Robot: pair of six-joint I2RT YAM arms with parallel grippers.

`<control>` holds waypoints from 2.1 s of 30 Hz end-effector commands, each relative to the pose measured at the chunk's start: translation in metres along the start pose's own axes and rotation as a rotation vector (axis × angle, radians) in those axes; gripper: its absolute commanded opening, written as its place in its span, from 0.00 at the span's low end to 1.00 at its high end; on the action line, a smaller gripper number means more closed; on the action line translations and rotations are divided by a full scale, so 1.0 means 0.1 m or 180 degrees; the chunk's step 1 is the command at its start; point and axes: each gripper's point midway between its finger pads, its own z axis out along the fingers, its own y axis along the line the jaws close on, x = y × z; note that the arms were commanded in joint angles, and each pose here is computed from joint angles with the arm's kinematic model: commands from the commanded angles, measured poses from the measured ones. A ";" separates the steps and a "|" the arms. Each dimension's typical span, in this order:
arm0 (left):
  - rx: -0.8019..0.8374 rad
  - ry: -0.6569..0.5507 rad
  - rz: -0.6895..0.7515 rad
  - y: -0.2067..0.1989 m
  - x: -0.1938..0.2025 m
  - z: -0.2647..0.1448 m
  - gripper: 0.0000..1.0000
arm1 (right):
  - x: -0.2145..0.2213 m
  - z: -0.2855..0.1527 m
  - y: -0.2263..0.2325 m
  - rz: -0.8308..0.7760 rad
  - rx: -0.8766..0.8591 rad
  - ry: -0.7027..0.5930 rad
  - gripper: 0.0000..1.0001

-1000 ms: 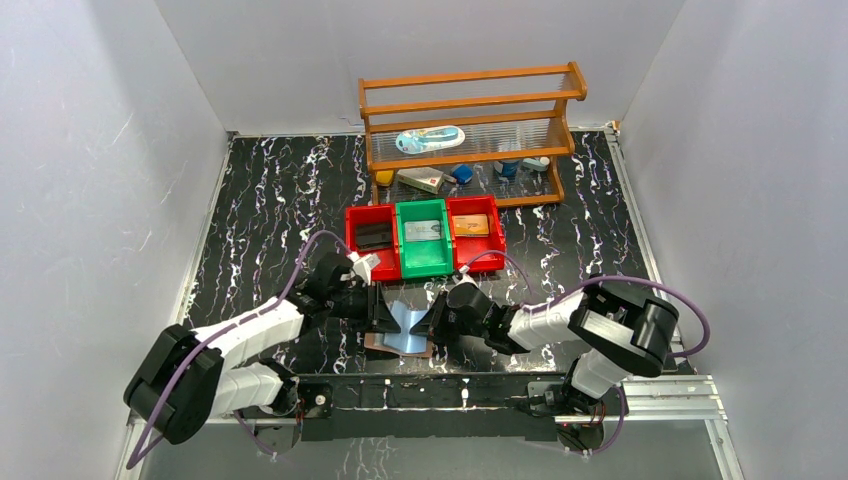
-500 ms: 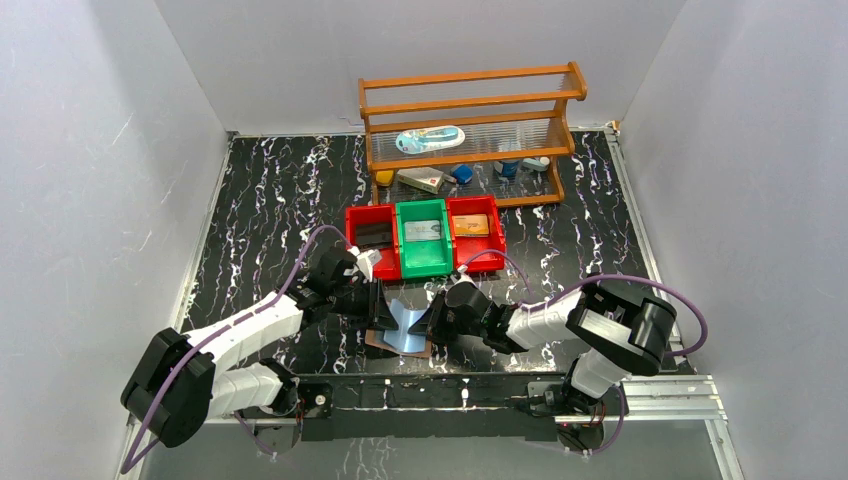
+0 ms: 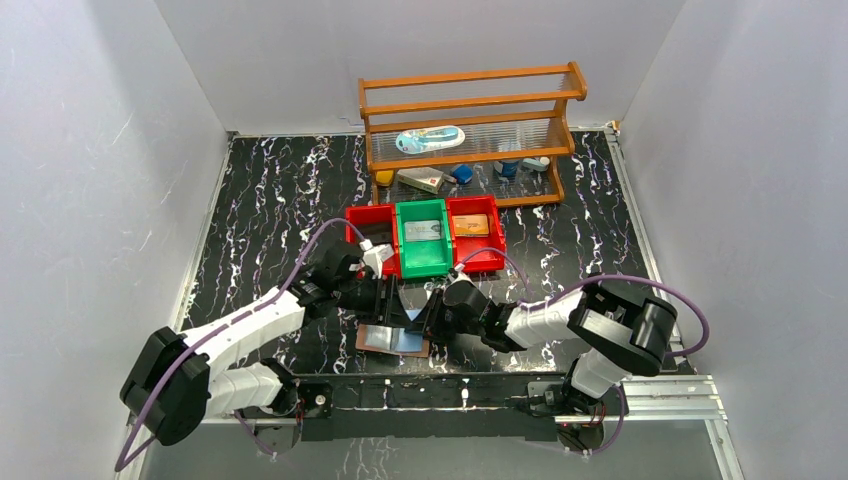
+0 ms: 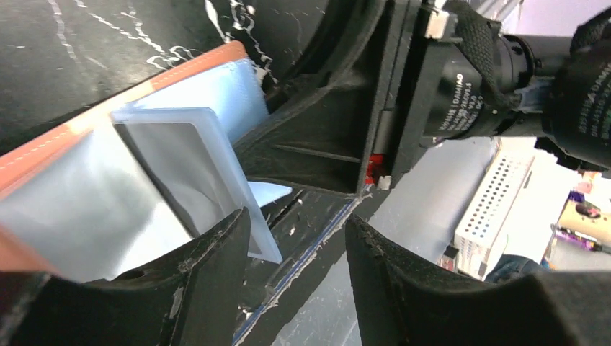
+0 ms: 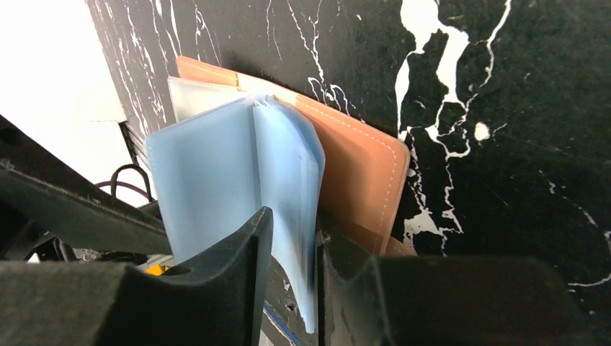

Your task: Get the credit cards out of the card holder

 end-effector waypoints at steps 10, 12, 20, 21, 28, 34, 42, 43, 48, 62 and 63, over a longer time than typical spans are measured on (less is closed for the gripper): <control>0.0277 0.0278 0.0112 -0.14 0.16 0.18 0.52 | -0.32 -0.31 -0.05 0.0079 0.0227 -0.0581 0.45; 0.0222 0.0316 0.0086 -0.09 0.18 0.22 0.52 | -0.38 -0.40 -0.04 0.0098 0.0184 -0.0698 0.46; -0.0203 -0.0060 0.0166 0.06 0.04 0.09 0.53 | -0.43 -0.55 0.26 -0.0101 -0.0170 -0.0753 0.46; -0.0269 -0.0099 0.0189 0.09 0.03 0.06 0.53 | -0.41 -0.54 0.31 -0.0138 -0.0235 -0.0715 0.46; -0.0611 -0.0294 0.0152 0.25 -0.02 -0.05 0.54 | -0.22 -0.29 0.43 -0.0264 -0.0313 -0.0302 0.43; -0.0605 -0.0385 0.0099 0.25 -0.02 -0.09 0.55 | -0.12 -0.15 0.43 -0.0304 -0.0280 -0.0100 0.42; -0.0561 -0.0403 0.0087 0.24 -0.04 -0.06 0.56 | -0.08 -0.10 0.38 -0.0351 -0.0167 -0.0017 0.42; -0.0550 -0.0400 0.0084 0.24 -0.04 -0.05 0.56 | -0.07 -0.07 0.31 -0.0330 -0.0072 0.0002 0.42; -0.0483 -0.0335 0.0056 0.23 -0.03 0.04 0.56 | -0.03 -0.01 -0.08 -0.0136 0.0406 0.0017 0.40; -0.0625 -0.0244 -0.0203 0.53 0.17 0.21 0.55 | -0.06 -0.07 -0.32 -0.0071 0.0658 -0.0097 0.38; -0.0591 -0.0232 -0.0208 0.53 0.18 0.23 0.54 | -0.05 -0.06 -0.32 -0.0071 0.0635 -0.0073 0.38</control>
